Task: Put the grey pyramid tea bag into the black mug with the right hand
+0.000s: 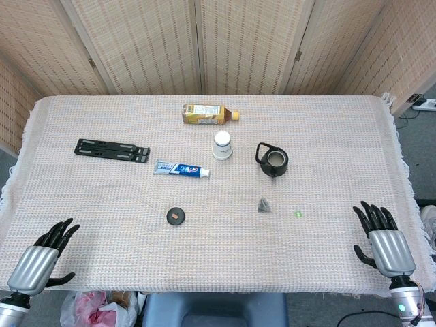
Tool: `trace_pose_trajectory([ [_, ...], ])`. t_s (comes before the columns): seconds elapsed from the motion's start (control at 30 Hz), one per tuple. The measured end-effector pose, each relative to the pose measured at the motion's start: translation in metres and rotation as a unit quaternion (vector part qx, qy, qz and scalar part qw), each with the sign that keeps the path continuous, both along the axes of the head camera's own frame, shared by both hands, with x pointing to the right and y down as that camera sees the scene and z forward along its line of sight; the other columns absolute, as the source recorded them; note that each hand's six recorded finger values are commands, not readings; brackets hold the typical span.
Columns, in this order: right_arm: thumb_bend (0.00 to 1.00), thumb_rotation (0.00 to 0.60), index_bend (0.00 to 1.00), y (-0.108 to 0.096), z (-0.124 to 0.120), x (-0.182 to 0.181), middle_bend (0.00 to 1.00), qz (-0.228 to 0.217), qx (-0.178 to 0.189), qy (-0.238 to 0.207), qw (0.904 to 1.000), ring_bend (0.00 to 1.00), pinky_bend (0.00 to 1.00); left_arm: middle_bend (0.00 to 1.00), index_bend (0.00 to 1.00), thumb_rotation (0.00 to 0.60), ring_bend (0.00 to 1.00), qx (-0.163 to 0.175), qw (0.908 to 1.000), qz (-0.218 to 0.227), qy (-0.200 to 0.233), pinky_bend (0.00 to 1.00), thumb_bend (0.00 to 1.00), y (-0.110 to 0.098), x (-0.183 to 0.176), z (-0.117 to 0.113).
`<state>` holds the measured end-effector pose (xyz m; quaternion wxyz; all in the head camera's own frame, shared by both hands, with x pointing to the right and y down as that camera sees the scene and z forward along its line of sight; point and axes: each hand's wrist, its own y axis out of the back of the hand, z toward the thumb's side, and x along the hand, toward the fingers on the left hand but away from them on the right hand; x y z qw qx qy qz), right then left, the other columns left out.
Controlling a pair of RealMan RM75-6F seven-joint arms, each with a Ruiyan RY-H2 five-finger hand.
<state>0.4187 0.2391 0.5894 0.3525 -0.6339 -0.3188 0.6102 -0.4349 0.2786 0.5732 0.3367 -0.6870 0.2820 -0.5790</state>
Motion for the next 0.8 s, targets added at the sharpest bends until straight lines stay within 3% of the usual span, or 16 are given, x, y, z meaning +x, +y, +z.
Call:
trace_pose_trajectory([
  [0.27, 0.24, 0.600, 0.05, -0.002, 0.008, -0.002, 0.00, 0.002, -0.014, -0.009, 0.9999, 0.00, 0.00, 0.00, 0.00, 0.600, 0.01, 0.001, 1.0000, 0.002, 0.004, 0.26, 0.06, 0.001, 0.004, -0.001],
  [0.4, 0.25, 0.600, 0.13, -0.007, 0.020, -0.014, 0.00, -0.014, -0.017, -0.016, 0.9996, 0.00, 0.00, 0.00, 0.00, 0.600, 0.01, -0.004, 1.0000, 0.003, 0.005, 0.26, 0.06, 0.000, 0.003, 0.001],
  [0.8, 0.32, 0.600, 0.27, -0.036, 0.093, -0.071, 0.00, -0.073, -0.045, 0.003, 0.9963, 0.00, 0.00, 0.00, 0.00, 0.600, 0.01, -0.001, 0.9995, -0.008, 0.032, 0.26, 0.06, -0.003, -0.004, -0.011],
])
